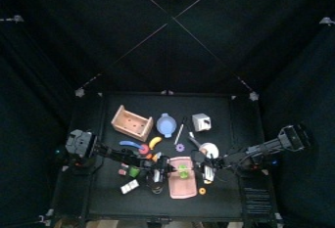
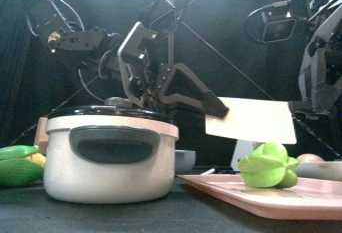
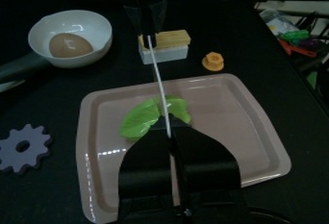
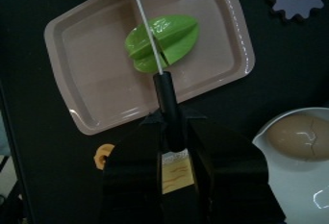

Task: Cut starfruit

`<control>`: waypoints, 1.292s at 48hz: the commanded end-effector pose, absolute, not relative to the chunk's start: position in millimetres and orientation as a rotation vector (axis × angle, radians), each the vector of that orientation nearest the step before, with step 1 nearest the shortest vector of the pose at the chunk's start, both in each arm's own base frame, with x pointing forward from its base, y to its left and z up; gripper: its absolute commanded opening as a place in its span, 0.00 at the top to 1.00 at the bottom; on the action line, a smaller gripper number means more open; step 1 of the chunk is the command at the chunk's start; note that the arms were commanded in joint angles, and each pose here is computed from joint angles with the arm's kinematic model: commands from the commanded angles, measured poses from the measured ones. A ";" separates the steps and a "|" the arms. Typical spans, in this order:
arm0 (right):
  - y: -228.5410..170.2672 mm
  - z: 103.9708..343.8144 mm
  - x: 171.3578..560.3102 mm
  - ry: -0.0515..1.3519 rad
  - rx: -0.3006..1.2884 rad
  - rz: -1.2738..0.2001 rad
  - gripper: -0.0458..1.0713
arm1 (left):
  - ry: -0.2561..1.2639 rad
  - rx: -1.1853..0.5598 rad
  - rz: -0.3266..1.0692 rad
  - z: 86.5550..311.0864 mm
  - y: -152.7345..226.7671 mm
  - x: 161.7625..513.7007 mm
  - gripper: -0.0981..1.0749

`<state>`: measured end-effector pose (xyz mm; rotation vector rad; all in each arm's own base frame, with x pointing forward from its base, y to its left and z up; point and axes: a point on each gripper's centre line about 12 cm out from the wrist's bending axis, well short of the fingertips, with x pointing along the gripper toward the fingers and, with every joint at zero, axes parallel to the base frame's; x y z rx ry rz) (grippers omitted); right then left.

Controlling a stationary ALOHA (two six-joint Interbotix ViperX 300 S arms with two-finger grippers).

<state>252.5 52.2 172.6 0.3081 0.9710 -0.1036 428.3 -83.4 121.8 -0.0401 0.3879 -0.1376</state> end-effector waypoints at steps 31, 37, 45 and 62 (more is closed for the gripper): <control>49.1 167.0 259.8 1.004 0.287 -0.131 0.54 | 0.540 -0.032 -0.182 134.2 -103.3 433.4 0.76; 48.7 162.6 260.9 1.020 0.279 -0.137 0.54 | 0.545 -0.032 -0.182 133.7 -103.6 434.3 0.76; 48.8 157.8 262.0 1.037 0.273 -0.143 0.54 | 0.565 -0.031 -0.181 128.0 -103.5 433.7 0.76; 48.4 153.3 261.8 1.051 0.269 -0.148 0.54 | 0.596 -0.021 -0.176 113.1 -101.5 434.1 0.76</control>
